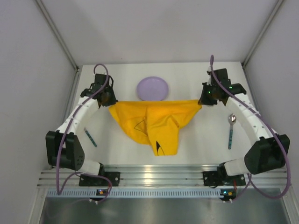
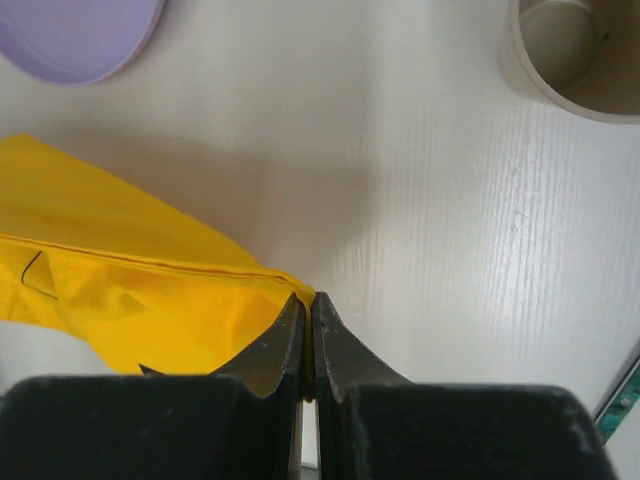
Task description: Set the dinner table for one person
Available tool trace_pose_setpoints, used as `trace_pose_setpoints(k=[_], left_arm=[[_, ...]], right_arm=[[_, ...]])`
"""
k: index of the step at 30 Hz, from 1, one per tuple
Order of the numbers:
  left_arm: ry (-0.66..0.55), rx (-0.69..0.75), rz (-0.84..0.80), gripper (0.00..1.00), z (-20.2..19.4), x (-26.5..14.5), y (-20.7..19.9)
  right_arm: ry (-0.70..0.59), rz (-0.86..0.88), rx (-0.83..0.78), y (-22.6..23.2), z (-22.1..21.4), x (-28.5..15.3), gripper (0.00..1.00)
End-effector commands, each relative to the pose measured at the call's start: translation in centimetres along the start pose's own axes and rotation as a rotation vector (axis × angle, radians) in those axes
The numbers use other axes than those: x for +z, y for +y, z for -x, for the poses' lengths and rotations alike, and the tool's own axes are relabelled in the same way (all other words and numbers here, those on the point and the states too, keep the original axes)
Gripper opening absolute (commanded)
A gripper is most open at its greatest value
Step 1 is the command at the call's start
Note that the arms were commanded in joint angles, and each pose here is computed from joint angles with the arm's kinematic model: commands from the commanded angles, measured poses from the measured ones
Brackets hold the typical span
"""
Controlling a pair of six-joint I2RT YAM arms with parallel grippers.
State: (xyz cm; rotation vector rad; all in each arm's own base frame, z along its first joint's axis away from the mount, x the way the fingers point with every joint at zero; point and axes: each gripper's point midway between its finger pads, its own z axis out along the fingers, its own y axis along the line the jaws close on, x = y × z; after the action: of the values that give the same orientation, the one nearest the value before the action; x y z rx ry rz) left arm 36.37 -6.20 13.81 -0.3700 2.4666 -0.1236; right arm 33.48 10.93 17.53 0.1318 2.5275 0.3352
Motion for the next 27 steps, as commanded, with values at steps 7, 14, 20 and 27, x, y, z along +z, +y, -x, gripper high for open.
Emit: trace_pose_setpoints(k=[7,14,20,27], left_arm=[[-0.256,0.071,-0.173,0.00,5.2,-13.1,-2.8],[-0.385,0.031,-0.361,0.00,3.3,-23.4,-2.7],[-0.474,0.042,-0.414,0.00,3.6,-30.7,-2.1],[-0.506,0.071,-0.372,0.00,5.6,-34.4,-1.6]], right_arm=[[-0.341,0.063,-0.073,1.5,3.5,-14.9,0.00],[-0.668,0.095,-0.075,0.8,3.6,-27.5,0.00],[-0.759,0.084,-0.079,-0.5,1.1,-33.5,0.00],[-0.800,0.010,-0.091,-1.8,1.6,-34.9,0.00]])
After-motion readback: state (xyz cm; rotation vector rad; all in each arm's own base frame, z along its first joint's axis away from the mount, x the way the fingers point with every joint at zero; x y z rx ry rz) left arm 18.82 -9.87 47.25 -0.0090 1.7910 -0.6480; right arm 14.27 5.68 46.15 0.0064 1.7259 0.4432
